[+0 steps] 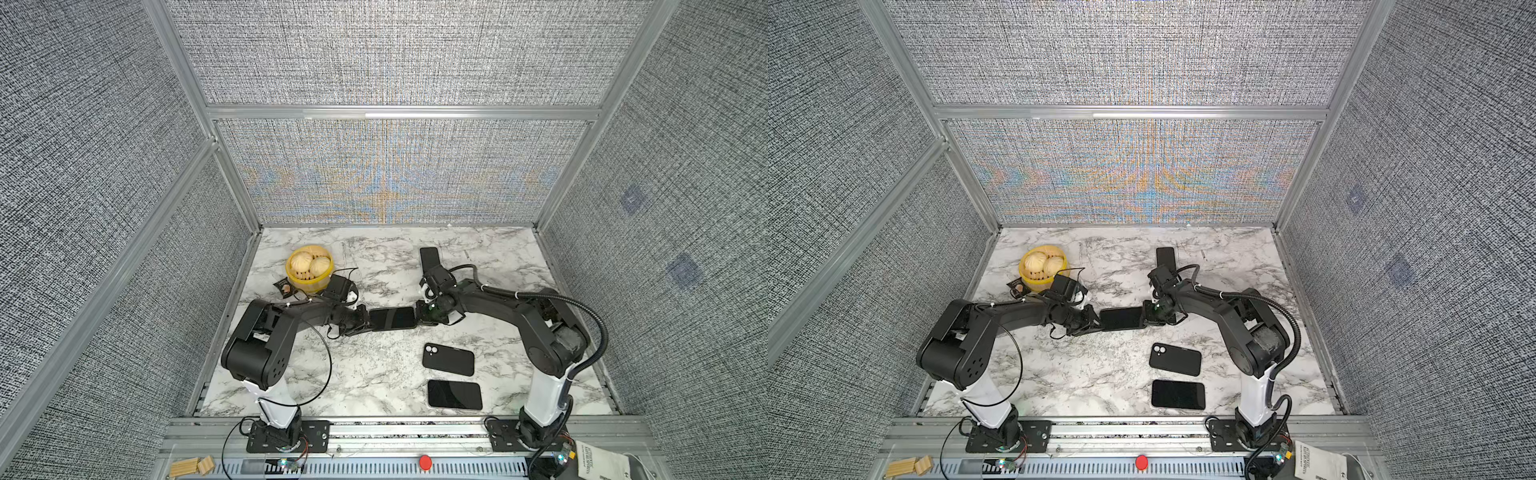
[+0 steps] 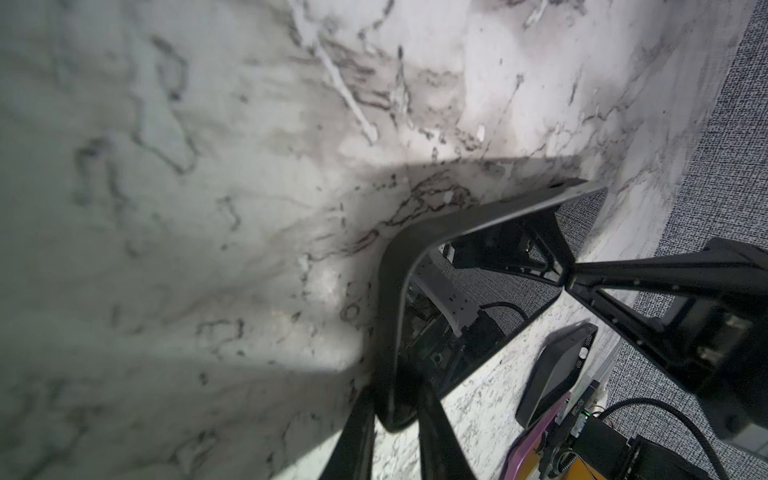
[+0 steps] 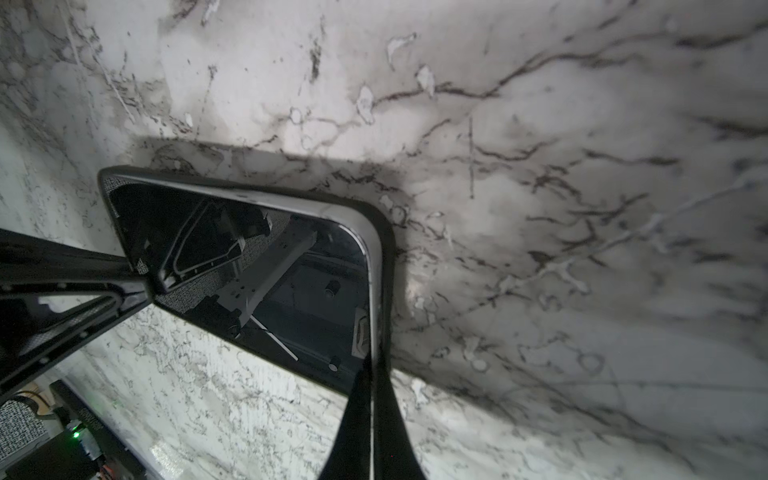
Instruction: Put the phone into the phone case
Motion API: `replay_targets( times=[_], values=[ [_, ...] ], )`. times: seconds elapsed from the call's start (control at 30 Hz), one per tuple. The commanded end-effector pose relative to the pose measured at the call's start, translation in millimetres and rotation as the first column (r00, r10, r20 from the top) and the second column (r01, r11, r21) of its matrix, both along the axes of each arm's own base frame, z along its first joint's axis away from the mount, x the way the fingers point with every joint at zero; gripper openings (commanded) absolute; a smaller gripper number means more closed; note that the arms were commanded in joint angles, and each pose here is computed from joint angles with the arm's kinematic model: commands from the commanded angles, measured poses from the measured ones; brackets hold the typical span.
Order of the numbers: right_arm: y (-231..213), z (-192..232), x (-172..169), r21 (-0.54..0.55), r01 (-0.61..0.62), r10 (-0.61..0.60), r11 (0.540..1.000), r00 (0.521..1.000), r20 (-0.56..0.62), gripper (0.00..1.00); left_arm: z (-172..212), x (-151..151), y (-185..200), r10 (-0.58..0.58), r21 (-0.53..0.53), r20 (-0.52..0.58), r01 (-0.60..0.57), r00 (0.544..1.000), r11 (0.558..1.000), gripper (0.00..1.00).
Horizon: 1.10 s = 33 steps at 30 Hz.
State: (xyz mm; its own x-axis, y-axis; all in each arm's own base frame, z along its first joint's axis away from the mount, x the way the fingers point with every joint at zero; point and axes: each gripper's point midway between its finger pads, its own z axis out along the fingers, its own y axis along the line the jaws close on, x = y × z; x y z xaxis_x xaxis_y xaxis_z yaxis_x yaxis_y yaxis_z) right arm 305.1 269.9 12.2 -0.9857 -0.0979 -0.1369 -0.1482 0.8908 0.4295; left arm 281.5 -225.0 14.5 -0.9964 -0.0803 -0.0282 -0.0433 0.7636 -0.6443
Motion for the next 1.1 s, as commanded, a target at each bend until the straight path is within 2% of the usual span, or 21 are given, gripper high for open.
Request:
replay_targets(
  times=[0.0, 0.2, 0.37, 0.5, 0.8, 0.93, 1.07],
  values=[
    [23, -11, -22, 0.067, -0.074, 0.078, 0.995, 0.995, -0.055, 0.05, -4, -1, -5, -0.026, -0.008, 0.016, 0.026, 1.0, 1.0, 0.22],
    [15, 22, -14, 0.025, -0.091, 0.09, 0.996, 0.996, 0.017, 0.14, -4, 0, 5, -0.017, 0.036, 0.029, 0.016, 0.999, 0.999, 0.23],
    [0, 42, -2, -0.047, -0.103, 0.106, 0.994, 0.991, 0.08, 0.25, 5, 6, 23, 0.028, 0.07, 0.058, -0.032, 0.998, 0.997, 0.35],
    [6, 58, 18, -0.036, -0.112, 0.116, 0.993, 0.984, 0.135, 0.34, 12, 0, 29, 0.041, 0.087, 0.068, -0.047, 0.997, 0.995, 0.4],
    [30, 50, 64, -0.029, -0.182, 0.184, 0.983, 0.961, 0.207, 0.54, 19, -33, -3, -0.018, 0.028, 0.068, 0.016, 0.998, 0.999, 0.44],
    [32, 37, 74, -0.017, -0.207, 0.206, 0.978, 0.962, 0.178, 0.59, 15, -37, -17, -0.051, 0.021, 0.057, 0.05, 0.997, 0.999, 0.44],
    [35, 25, 67, 0.024, -0.227, 0.223, 0.974, 0.966, 0.13, 0.6, 10, -31, -25, -0.056, -0.001, 0.056, 0.056, 0.997, 0.998, 0.44]
  ],
)
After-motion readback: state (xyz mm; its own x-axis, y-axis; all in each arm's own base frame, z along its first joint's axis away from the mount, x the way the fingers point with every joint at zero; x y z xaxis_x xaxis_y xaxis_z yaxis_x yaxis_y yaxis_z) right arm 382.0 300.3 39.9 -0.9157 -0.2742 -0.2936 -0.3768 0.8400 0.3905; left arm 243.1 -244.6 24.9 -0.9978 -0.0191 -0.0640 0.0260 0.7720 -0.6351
